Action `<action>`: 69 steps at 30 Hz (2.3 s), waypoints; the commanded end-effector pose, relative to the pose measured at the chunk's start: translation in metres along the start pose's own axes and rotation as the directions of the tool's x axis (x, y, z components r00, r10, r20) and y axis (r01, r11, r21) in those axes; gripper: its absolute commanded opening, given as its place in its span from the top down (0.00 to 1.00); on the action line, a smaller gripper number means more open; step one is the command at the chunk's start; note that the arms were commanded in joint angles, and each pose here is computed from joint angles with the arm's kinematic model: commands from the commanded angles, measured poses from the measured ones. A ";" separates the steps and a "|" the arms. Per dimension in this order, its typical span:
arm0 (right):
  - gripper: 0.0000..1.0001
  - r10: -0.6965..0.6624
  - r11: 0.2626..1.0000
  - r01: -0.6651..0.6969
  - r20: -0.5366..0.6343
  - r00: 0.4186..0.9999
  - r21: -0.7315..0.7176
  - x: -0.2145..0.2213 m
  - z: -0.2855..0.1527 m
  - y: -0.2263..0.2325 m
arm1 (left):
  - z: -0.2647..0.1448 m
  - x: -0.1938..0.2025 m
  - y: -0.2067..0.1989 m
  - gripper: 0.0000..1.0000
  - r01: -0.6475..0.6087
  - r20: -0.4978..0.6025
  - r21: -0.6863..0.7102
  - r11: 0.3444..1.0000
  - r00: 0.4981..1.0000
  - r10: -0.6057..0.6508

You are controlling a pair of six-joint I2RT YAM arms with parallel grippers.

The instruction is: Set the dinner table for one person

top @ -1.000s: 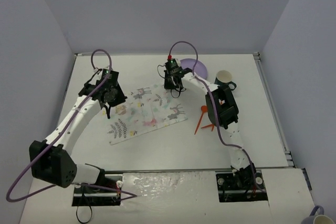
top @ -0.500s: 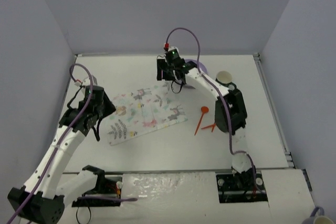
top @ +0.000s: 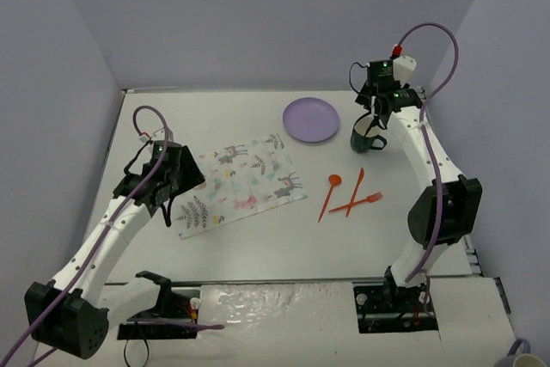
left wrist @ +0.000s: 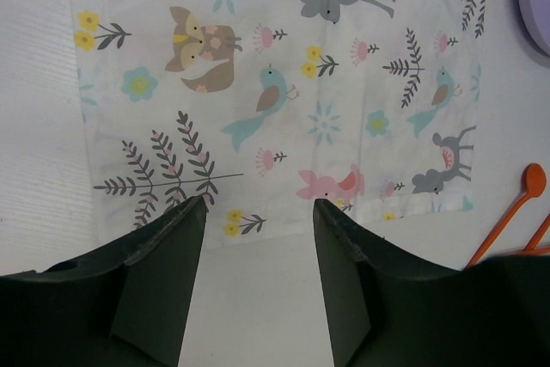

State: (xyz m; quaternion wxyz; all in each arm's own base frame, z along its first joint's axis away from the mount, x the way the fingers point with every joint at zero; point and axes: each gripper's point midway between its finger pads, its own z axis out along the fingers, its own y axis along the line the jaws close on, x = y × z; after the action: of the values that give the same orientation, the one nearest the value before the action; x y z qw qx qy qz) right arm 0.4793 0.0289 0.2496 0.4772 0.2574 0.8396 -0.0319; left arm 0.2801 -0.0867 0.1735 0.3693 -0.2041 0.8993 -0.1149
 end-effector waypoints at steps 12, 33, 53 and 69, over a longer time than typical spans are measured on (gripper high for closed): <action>0.53 0.175 0.972 -0.164 -0.054 0.983 0.167 0.086 -0.005 -0.093 | 0.010 -0.015 -0.022 0.50 -0.052 0.041 0.074 0.996 0.998 0.049; 0.62 0.399 0.917 -0.382 -0.234 0.887 0.117 0.141 0.063 -0.129 | 0.017 -0.011 -0.018 0.50 -0.056 0.033 0.052 0.997 0.998 0.054; 0.63 0.532 0.798 -0.576 -0.240 0.812 -0.179 0.109 0.051 -0.105 | 0.026 -0.009 -0.017 0.50 -0.059 0.025 0.039 0.997 0.998 0.058; 0.59 0.451 0.805 -0.519 -0.272 0.850 -0.286 0.074 0.057 -0.034 | 0.027 -0.008 -0.018 0.51 -0.057 0.019 0.045 0.997 0.998 0.056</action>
State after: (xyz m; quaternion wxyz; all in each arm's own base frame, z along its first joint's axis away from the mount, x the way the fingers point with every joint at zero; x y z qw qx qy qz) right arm 0.4544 -0.0113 0.1321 0.4086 0.4102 0.7772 0.2465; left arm 0.2979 -0.0979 0.1478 0.3520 -0.1753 0.9126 -0.1119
